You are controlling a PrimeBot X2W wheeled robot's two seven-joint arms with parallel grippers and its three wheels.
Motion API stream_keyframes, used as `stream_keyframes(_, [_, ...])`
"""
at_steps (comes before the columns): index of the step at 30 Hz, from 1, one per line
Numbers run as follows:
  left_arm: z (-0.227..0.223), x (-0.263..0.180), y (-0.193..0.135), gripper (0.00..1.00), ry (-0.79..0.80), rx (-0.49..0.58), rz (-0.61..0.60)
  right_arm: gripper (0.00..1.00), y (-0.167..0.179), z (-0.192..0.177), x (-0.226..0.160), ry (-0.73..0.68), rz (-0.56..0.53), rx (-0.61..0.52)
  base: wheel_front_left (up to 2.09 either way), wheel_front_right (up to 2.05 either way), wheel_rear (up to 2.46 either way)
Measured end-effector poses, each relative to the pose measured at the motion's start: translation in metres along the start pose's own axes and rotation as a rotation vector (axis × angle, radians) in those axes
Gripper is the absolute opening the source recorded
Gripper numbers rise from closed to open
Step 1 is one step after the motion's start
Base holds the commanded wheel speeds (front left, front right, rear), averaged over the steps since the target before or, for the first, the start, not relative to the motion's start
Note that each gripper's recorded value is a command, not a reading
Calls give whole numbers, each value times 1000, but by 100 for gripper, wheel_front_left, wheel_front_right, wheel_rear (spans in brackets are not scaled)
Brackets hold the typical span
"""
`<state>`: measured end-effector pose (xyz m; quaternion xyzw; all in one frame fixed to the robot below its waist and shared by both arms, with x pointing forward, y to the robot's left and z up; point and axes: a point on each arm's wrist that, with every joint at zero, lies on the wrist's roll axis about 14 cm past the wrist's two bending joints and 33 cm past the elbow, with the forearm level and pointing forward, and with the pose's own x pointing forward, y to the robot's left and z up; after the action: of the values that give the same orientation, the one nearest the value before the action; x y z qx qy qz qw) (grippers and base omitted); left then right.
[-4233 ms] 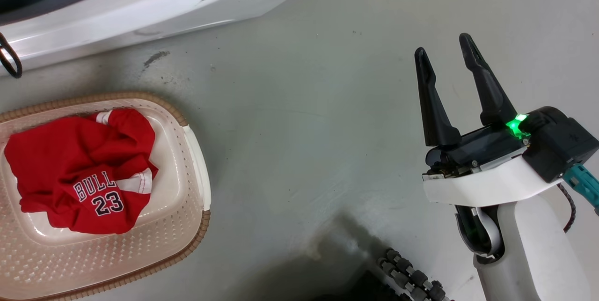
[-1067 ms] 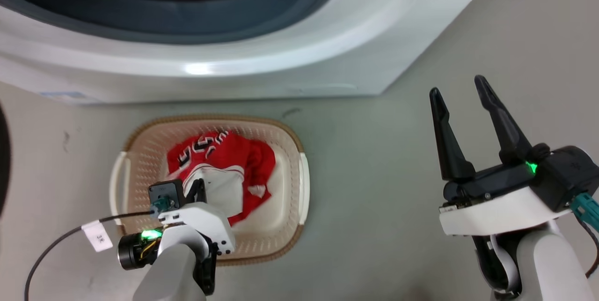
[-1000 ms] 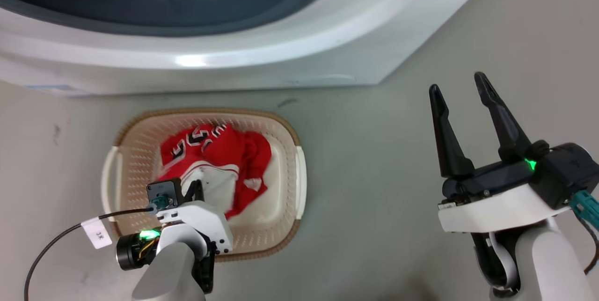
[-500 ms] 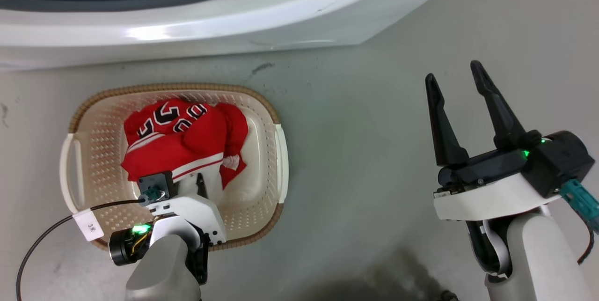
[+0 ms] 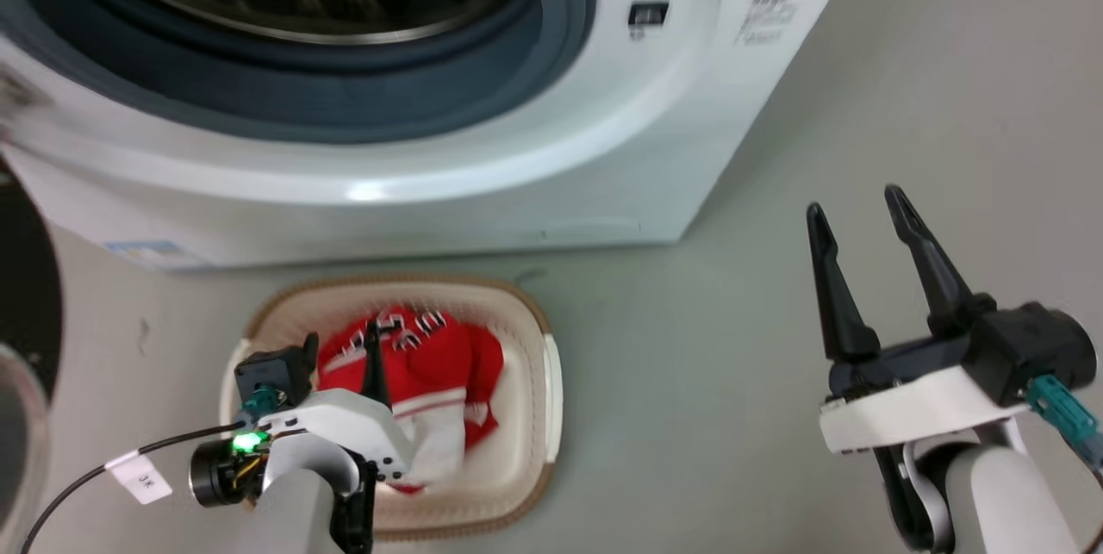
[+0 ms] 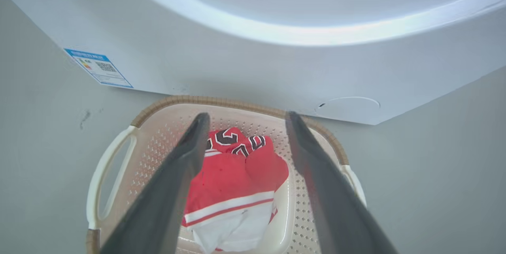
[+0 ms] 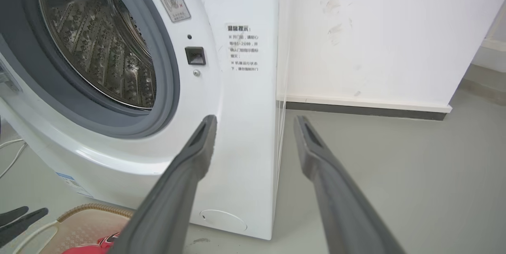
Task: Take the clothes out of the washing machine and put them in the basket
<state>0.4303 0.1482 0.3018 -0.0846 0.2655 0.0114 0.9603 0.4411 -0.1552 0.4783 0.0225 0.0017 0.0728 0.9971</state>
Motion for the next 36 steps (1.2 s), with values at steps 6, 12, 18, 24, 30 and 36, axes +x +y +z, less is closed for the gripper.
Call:
stream_keyframes(6, [85, -34, -6, 100, -275, 28, -39, 100, 3, 38, -23, -72, -5, -23, 0, 0, 0])
stream_keyframes(12, [159, -82, -18, 100, -538, 93, -73, 100, 5, 63, -44, -117, -11, -48, 0, 0, 0])
stream_keyframes(18, [194, -131, -27, 100, -701, 141, -100, 100, 1, 74, -66, -130, -34, -63, 0, 0, 0])
stream_keyframes(24, [185, -164, -25, 100, -731, 177, -96, 100, 1, 79, -82, -134, -42, -62, 0, 0, 0])
stream_keyframes(30, [176, -172, -20, 100, -718, 197, -86, 100, 6, 82, -82, -136, -27, -63, 0, 0, 0])
stream_keyframes(36, [174, -172, -17, 100, -705, 197, -80, 100, 8, 80, -81, -129, -19, -62, 0, 0, 0])
